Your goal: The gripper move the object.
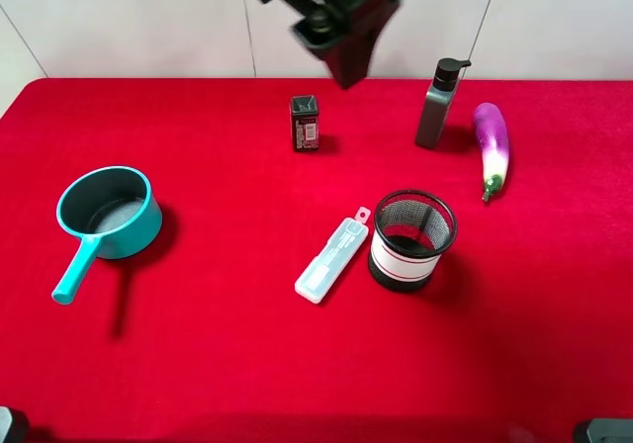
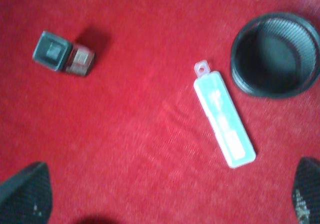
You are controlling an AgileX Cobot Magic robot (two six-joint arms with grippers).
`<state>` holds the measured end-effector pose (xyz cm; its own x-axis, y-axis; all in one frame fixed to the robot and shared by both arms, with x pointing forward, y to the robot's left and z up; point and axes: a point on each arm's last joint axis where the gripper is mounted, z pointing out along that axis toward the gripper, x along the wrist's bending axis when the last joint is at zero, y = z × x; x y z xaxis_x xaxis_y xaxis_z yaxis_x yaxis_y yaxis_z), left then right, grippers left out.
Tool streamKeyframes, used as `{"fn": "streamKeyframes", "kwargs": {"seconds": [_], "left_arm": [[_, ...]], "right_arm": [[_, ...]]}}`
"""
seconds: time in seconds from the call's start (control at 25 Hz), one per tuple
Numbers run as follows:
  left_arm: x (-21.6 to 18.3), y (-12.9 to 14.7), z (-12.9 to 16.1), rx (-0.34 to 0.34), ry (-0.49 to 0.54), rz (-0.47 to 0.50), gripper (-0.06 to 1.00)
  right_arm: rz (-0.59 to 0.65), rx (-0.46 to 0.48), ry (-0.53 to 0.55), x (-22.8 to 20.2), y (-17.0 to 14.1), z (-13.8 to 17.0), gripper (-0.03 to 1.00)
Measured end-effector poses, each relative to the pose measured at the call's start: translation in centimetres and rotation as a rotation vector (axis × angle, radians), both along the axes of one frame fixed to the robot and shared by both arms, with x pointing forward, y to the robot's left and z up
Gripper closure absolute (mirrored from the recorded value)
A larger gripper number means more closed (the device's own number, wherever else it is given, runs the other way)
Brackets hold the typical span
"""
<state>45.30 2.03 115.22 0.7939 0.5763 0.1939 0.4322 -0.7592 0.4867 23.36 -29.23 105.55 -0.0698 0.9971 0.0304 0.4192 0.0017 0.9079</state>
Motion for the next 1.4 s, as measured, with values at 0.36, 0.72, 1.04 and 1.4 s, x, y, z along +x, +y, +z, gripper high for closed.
{"fn": "streamKeyframes", "kwargs": {"seconds": [0.36,0.72,1.04,1.4], "left_arm": [[-2.7,6.0,0.2,0.008,0.013,0.049,0.00],[-7.5,12.5,0.5,-0.039,-0.019,0.064,0.00],[-12.0,17.9,0.5,-0.137,-0.065,0.019,0.00],[-15.2,22.1,-0.7,-0.185,-0.143,-0.030,0.00]], "right_arm": [[0.000,0.000,0.000,0.0,0.0,0.0,0.27],[0.000,0.000,0.000,0.0,0.0,0.0,0.27],[0.000,0.000,0.000,0.0,0.0,0.0,0.27],[0.000,0.000,0.000,0.0,0.0,0.0,0.27]]}}
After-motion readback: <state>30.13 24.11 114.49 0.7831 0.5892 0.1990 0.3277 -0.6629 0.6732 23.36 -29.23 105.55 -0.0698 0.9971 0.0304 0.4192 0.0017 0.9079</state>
